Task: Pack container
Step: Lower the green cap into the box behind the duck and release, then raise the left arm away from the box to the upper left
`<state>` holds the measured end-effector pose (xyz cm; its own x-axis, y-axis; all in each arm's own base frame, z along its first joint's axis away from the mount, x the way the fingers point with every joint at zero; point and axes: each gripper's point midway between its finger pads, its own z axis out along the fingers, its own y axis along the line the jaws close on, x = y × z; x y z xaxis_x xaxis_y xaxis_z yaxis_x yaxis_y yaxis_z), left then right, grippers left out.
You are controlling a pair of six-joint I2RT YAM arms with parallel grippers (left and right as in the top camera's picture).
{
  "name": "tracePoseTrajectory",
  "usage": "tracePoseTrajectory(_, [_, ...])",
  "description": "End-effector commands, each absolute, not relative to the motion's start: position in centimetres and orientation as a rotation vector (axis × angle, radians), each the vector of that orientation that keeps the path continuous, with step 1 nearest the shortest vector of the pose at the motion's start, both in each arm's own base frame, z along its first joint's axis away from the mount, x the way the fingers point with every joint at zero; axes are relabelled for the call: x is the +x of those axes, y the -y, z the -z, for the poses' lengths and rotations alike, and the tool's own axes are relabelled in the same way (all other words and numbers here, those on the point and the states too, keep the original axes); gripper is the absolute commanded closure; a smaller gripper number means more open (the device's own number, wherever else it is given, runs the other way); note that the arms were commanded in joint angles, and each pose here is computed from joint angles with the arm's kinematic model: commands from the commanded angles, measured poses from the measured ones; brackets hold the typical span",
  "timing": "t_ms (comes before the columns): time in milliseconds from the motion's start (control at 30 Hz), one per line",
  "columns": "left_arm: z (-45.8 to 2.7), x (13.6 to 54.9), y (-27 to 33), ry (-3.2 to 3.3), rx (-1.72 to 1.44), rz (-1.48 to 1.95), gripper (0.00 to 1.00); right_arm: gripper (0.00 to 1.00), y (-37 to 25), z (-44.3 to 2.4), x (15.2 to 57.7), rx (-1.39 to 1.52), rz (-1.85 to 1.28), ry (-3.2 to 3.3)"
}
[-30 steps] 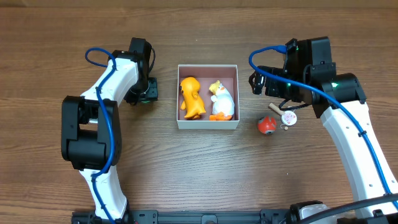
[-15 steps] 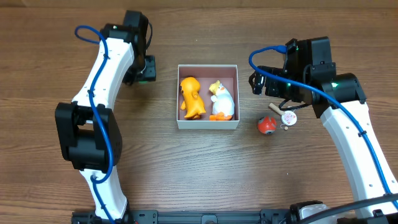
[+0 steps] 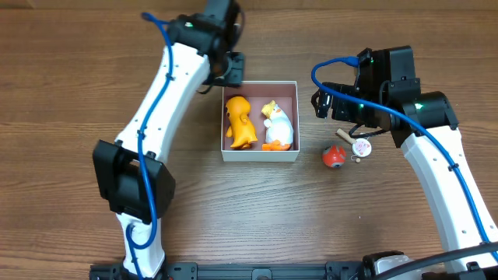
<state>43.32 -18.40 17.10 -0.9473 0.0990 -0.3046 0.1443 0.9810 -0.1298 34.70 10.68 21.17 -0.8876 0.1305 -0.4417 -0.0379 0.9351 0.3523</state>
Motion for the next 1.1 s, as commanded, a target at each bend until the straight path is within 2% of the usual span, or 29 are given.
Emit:
tracePoseTrajectory(0, [-18.1,42.8,21.0,-2.803,0.182,0.294,0.51,0.00,-11.0,-22.2,35.1,0.054,-0.502,-2.590])
tracePoseTrajectory(267, [-18.4,42.0,24.7,-2.764,0.252,0.333,0.48,0.00,-11.0,-22.2,35.1,0.054,-0.502,-2.590])
tracePoseTrajectory(600, [-17.5,41.4,24.7,-2.791,0.260,0.323,0.47,0.00,-11.0,-22.2,35.1,0.054,-0.502,-2.590])
tracePoseTrajectory(667, [-17.5,41.5,24.7,-2.791,0.260,0.323,0.37,0.00,-11.0,-22.2,35.1,0.054,-0.502,-2.590])
tracePoseTrajectory(733, [-17.5,41.5,24.7,-2.791,0.259,0.324,0.20,0.00,-11.0,-22.2,35.1,0.054,-0.502,-2.590])
tracePoseTrajectory(867, [-17.5,41.5,24.7,-2.791,0.259,0.324,0.00,0.00,-11.0,-22.2,35.1,0.054,-0.502,-2.590])
tracePoseTrajectory(1067, [-17.5,42.0,24.0,-2.786,0.225,0.313,0.00,0.00,-11.0,-22.2,35.1,0.054,-0.502,-2.590])
